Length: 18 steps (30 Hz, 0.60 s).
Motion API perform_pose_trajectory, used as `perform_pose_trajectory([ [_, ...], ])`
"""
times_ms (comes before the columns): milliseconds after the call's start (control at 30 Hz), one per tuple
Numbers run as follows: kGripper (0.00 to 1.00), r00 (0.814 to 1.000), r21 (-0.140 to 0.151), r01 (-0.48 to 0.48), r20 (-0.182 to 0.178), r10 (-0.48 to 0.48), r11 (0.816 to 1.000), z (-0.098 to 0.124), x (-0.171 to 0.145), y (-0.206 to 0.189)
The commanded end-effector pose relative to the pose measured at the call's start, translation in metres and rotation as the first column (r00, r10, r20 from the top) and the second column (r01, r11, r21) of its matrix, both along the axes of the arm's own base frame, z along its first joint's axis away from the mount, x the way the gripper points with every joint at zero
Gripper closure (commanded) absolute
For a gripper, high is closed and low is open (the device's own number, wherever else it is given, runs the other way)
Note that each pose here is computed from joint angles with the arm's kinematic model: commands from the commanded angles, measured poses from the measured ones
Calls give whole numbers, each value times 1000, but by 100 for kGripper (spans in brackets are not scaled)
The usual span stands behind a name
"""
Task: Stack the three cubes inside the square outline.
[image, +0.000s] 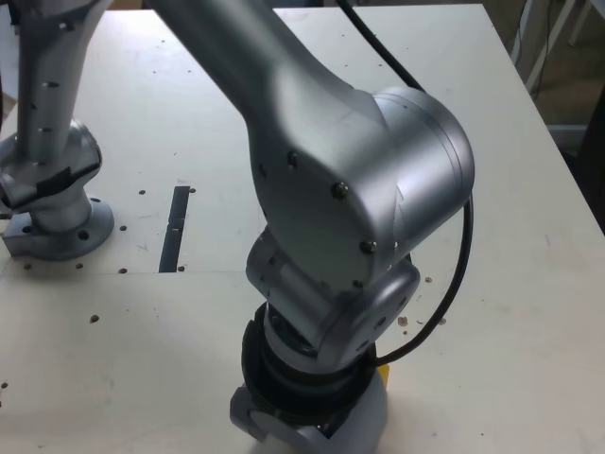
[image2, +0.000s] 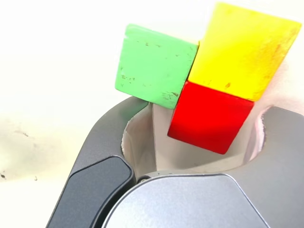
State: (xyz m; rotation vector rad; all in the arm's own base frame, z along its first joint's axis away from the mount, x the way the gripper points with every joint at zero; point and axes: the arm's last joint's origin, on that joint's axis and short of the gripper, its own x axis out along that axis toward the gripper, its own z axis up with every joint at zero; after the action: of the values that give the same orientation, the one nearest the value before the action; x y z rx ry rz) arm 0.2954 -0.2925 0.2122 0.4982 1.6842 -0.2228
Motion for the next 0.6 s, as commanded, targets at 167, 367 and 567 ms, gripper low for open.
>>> perform_pose_trajectory([
  [167, 28, 1000, 15, 10, 5, -10, 1000, -5, 6, 5],
  [367, 33, 1000, 17, 13, 7, -13, 1000, -6, 8, 7],
  [567, 40, 1000, 10, 12, 8, -12, 1000, -7, 7, 7],
])
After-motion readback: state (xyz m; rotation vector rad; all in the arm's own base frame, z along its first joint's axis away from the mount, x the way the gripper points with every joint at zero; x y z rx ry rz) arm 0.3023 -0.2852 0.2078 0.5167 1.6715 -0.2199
